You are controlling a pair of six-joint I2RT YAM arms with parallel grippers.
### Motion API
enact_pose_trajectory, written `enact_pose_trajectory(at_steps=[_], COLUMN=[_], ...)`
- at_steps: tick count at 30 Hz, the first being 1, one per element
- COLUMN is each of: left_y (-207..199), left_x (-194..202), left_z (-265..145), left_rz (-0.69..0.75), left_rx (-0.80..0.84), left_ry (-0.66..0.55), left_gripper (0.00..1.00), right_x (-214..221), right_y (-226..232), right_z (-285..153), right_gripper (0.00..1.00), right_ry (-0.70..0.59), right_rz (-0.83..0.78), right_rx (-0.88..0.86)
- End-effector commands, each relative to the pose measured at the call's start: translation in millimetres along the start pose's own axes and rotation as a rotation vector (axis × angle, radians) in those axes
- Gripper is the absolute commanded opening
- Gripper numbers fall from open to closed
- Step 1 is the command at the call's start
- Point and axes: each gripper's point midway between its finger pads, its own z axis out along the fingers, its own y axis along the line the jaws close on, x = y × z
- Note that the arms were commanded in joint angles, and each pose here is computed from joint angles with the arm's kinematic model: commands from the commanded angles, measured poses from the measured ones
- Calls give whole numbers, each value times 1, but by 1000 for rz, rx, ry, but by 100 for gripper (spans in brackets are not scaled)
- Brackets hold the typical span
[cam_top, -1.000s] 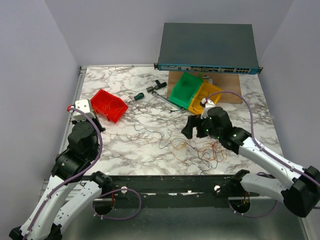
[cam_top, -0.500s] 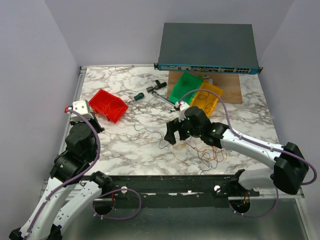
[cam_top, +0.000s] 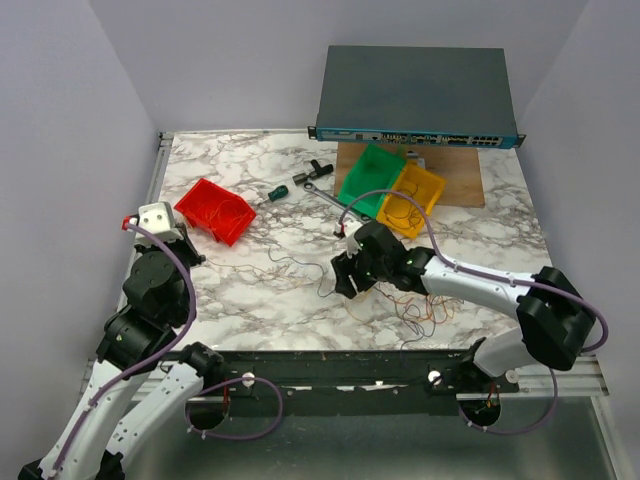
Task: Untangle the cables
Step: Untie the cable.
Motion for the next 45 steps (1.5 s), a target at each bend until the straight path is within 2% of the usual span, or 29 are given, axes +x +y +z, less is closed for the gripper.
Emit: enact_pose_trajectory(at_steps=[1,8,11,17,21,25,27,31,34,38,43,45], left_y=[4,18,26,46,67,72,72,74,72,54,-11,-37], left_x=[-12,-26,-33,-44,-56,-53,-52,-55,-54,-42,-1,21], left_z=[-1,-7,-10,-13,-22,-23,-22,-24,-22,-12,7,12], left_rz=[-6,-2,5,47,66,71,80,79,79,97,136,152], left_rx=[-10,-61,-91,-196,-288,-310,-318,-333,-322,-243,56,165], left_ry=[-41,-87,-105,-157,-226,-237,-233,-234,-232,-190,-9,92], left_gripper=[0,0,0,0,0,0,0,0,0,0,2,3], right_x=[14,12,10,-10,-3,14,21,24,16,-8,-64,-80], right_y=[0,-8,-12,-58,-92,-138,-158,-167,-162,-146,-98,-80], right_z=[-11,-24,-28,-65,-106,-158,-191,-239,-252,-245,-235,-227], right_gripper=[53,1,1,1,1,1,1,1,1,1,1,1], right_ry=[13,-20,-31,-177,-266,-407,-522,-708,-759,-749,-768,-726], right_rz=[11,45,71,229,407,623,733,841,842,738,530,465], right_rx=[3,62,89,395,586,779,856,919,885,746,419,317])
